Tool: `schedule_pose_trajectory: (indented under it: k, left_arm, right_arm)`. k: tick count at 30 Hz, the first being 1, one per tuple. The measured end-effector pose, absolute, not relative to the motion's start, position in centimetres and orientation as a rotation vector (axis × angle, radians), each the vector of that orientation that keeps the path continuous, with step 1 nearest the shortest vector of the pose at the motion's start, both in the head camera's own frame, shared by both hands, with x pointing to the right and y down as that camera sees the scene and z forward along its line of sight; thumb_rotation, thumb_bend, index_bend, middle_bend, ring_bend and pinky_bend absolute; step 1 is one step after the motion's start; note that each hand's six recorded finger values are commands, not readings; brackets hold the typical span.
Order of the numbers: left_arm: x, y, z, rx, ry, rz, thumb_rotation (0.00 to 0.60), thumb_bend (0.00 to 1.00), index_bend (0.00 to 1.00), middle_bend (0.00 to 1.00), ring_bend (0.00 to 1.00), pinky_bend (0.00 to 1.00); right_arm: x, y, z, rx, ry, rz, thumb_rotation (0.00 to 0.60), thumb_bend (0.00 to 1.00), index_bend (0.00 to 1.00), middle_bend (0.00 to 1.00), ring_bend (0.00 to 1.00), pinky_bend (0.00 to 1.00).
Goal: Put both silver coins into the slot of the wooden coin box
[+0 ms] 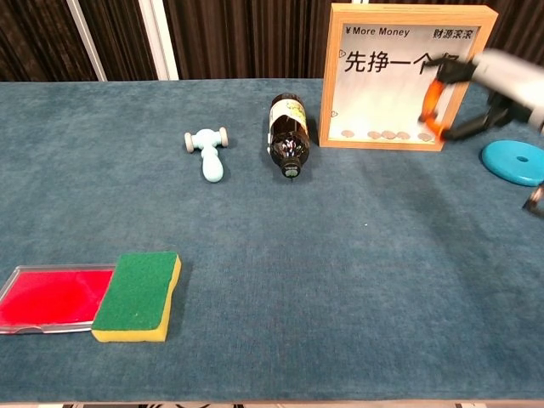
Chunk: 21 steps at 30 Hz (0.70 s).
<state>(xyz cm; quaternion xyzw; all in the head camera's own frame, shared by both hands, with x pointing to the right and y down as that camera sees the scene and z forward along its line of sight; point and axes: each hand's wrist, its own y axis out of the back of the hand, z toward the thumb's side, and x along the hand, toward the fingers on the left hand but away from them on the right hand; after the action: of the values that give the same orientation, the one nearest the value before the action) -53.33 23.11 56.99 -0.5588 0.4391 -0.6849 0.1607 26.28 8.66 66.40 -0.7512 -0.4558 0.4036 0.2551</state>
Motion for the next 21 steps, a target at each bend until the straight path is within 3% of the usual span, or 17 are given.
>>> schedule_pose_trajectory:
  k: [10,21]
  left_arm:
    - [-53.4,23.1,57.0,-1.594,1.259,-1.96,0.6,0.4,0.14,0.0,0.0,0.0]
    - [-53.6,23.2,56.9,-1.575,1.274,-1.971,0.6,0.4,0.14,0.0,0.0,0.0]
  right_arm:
    - [26.9,2.8,58.7,-1.875,-1.265,1.036,0.6,0.54,0.78,0.08,0.01,0.0]
    - [24.7,-3.4,57.2,-1.918,-1.171,1.155,0.6,0.54,0.77,0.08,0.0,0.0]
